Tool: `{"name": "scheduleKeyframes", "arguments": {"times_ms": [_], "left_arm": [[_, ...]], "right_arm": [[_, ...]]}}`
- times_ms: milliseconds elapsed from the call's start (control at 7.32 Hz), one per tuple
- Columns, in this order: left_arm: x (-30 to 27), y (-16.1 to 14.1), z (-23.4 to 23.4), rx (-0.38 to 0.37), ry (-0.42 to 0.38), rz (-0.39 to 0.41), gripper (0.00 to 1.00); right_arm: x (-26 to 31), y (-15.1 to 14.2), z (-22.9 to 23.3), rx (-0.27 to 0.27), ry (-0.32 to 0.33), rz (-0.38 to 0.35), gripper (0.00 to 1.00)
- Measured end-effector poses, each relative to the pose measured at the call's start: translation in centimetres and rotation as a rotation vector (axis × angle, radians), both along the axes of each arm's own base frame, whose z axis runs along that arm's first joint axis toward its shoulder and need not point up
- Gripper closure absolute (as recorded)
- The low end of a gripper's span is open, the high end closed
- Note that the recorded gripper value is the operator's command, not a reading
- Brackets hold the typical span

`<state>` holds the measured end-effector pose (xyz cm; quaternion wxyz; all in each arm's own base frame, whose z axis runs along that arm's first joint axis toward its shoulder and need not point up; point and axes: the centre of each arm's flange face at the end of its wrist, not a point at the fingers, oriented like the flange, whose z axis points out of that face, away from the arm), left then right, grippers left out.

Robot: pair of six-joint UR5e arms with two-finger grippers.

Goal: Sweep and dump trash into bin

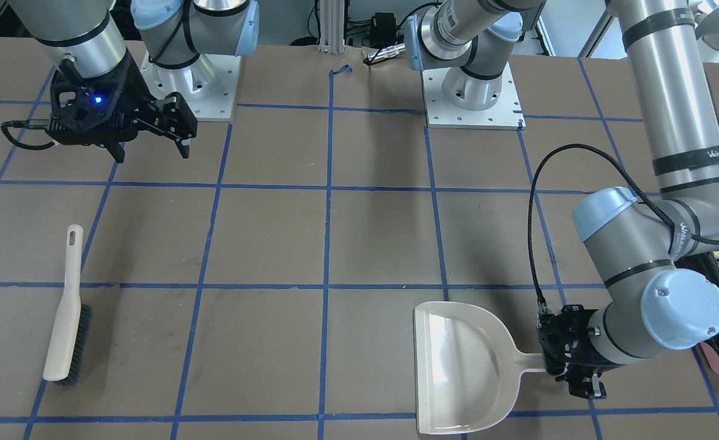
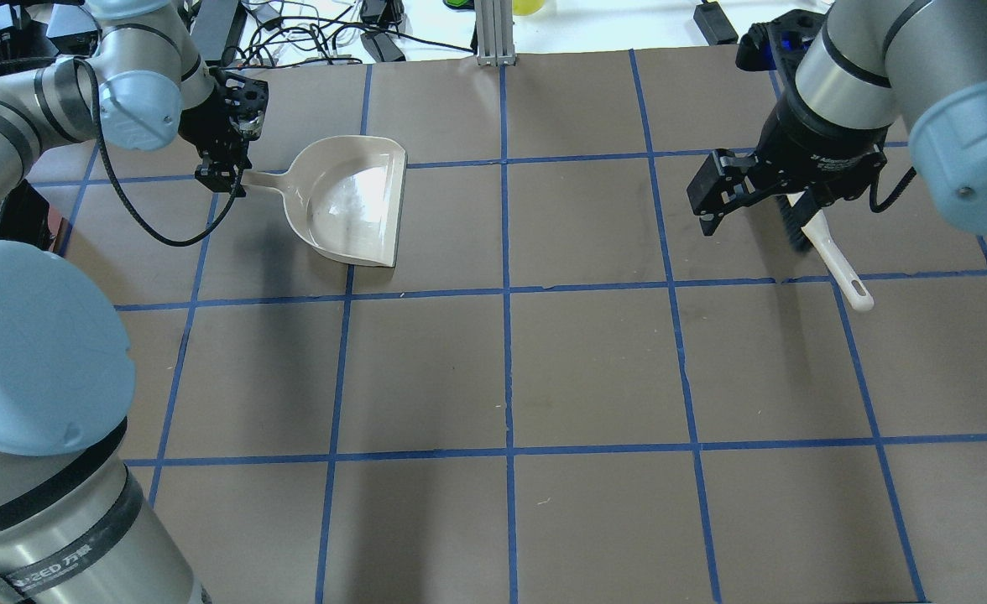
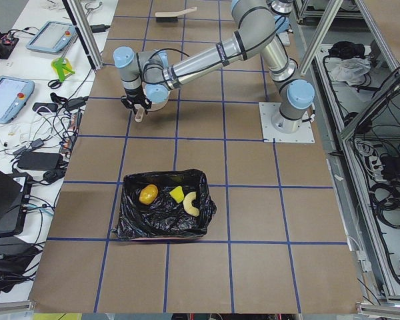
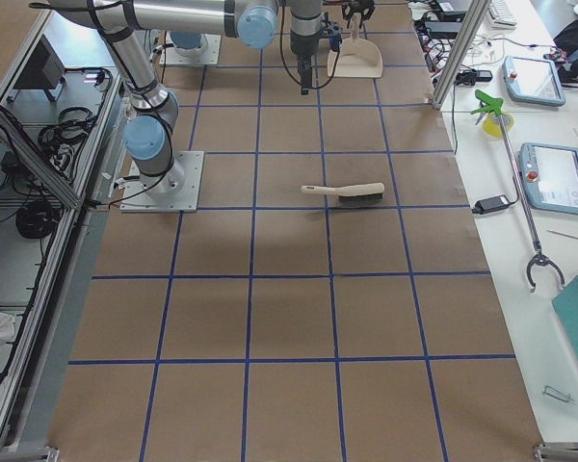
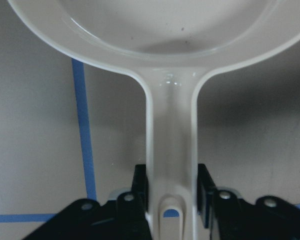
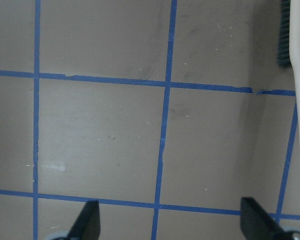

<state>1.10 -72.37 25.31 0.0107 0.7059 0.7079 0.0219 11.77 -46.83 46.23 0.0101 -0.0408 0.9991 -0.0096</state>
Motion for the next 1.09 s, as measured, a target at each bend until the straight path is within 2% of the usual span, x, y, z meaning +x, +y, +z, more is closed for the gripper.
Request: {"name": "scheduleKeyframes", "arguments": {"times_ms": [273,410,683,1094], "left_arm": [[0.0,-0.3,3.0,-0.007,-0.004,0.007,0.21],[-0.1,-0.2,6.4,0.021,0.005,0.037,0.21],[-1.0,1.5,15.3,0.070,0.005,0.210,0.20],[-6.7,7.2,24.6,0.063,-0.012,0.581,0.22]], "right_arm": [[-0.3,0.0,0.1,-0.005,0.023,-0.004,0.00],[-0.3,0.0,0.2,-0.007,0.026,-0.006,0.00],[-0.3,0.0,0.2,-0.006,0.028,-0.001,0.00],[-0.4,-0.1,0.1,-0.004,0.029,0.000,0.00]]}}
